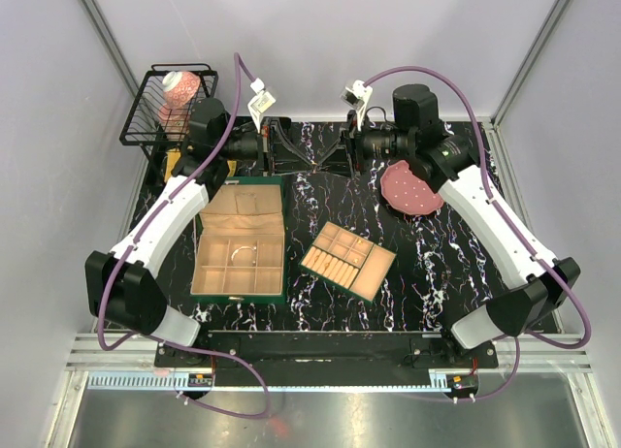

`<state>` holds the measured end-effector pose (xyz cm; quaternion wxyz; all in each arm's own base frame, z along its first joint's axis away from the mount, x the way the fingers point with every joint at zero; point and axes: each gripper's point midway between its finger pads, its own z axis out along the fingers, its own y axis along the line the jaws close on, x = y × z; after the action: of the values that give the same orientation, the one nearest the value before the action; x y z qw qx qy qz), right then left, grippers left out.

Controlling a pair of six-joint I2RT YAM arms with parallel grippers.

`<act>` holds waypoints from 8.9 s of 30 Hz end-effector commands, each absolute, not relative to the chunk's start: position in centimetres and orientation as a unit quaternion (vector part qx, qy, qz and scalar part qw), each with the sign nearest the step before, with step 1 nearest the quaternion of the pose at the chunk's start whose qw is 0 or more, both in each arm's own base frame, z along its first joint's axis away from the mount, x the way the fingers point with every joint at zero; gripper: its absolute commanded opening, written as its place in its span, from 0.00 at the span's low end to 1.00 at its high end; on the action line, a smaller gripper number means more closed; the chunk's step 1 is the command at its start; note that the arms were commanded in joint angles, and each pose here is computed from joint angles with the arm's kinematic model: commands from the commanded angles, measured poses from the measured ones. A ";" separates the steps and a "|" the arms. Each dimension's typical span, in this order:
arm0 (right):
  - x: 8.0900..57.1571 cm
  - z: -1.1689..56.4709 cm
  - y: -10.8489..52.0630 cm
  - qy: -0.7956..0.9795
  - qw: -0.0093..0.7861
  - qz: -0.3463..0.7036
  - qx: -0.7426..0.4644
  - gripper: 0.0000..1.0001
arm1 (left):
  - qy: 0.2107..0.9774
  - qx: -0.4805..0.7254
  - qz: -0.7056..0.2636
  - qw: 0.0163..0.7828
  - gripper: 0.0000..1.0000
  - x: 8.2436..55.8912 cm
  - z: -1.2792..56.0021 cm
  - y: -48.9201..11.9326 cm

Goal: Organize the mixed jewelry

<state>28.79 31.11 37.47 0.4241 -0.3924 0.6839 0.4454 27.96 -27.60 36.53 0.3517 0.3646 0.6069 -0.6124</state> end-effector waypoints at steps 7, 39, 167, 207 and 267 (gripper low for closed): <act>29.2 38.2 31.6 0.668 0.432 0.458 -0.397 0.33 | 0.570 0.399 -0.606 0.386 0.00 26.9 38.6 -27.3; 29.5 38.1 30.6 0.683 0.447 0.426 -0.390 0.00 | 0.581 0.380 -0.588 0.414 0.34 28.2 38.5 -25.8; 22.3 7.3 28.7 0.399 0.284 -0.154 -0.858 0.00 | 0.771 0.235 -0.317 0.500 0.34 32.5 31.5 -10.0; 20.4 4.9 28.0 0.376 0.232 -0.131 -0.888 0.00 | 0.773 0.221 -0.336 0.490 0.33 32.9 30.7 -9.4; 22.9 12.6 29.4 0.466 0.318 -0.128 -0.816 0.33 | 0.757 0.210 -0.350 0.511 0.33 31.6 33.2 -7.9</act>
<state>21.65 28.91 8.57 0.2611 -0.8632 0.4087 -0.1404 32.32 -7.62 30.62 0.4769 0.1796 0.7828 -0.3572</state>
